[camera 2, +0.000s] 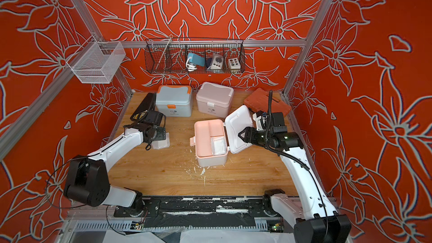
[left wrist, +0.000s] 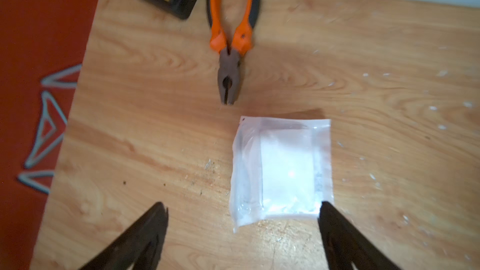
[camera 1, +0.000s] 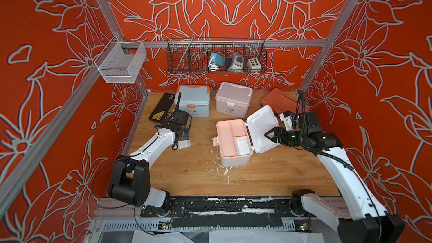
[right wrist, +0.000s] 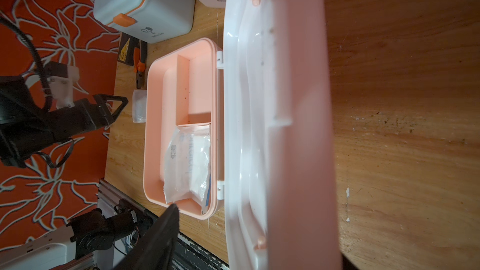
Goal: Open first aid kits and take out gauze
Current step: Place the gauze at the center of the board, then pick up the gauze from the first aid kit, then place the gauze at the center of the board, then pick up the compartment layer from the first aid kit.
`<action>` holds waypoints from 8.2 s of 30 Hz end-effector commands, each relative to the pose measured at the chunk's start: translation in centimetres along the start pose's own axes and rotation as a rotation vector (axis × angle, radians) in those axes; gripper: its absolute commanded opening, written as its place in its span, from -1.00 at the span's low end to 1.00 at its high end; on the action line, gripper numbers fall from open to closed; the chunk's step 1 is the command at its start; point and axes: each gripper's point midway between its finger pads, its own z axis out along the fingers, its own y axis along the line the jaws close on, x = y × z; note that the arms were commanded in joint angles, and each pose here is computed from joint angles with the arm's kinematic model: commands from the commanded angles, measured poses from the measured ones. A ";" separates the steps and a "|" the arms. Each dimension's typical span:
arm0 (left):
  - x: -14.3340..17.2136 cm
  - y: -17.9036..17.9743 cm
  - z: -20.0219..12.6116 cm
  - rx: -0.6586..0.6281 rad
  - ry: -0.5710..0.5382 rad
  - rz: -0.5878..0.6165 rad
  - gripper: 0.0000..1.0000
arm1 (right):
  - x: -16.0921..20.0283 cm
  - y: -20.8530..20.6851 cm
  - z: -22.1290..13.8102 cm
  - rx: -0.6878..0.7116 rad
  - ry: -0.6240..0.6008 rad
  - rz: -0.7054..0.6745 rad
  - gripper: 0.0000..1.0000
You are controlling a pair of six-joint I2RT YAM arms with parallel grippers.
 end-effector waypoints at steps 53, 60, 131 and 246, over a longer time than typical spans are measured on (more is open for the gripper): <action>12.1 -28.3 -15.1 0.653 0.125 0.315 -0.63 | -1.0 -0.9 -0.6 0.056 -0.069 -0.024 0.63; 11.6 -28.3 -15.6 0.662 0.115 0.313 -1.00 | -0.8 -0.9 -0.7 0.060 -0.072 -0.026 0.63; 1.2 10.2 0.5 0.059 -0.079 -0.429 -1.00 | -0.7 0.8 0.9 -0.085 -0.042 0.004 0.57; 1.4 -13.0 -17.1 0.759 -0.310 -0.087 0.95 | 1.6 6.3 3.5 0.161 0.117 -0.344 0.63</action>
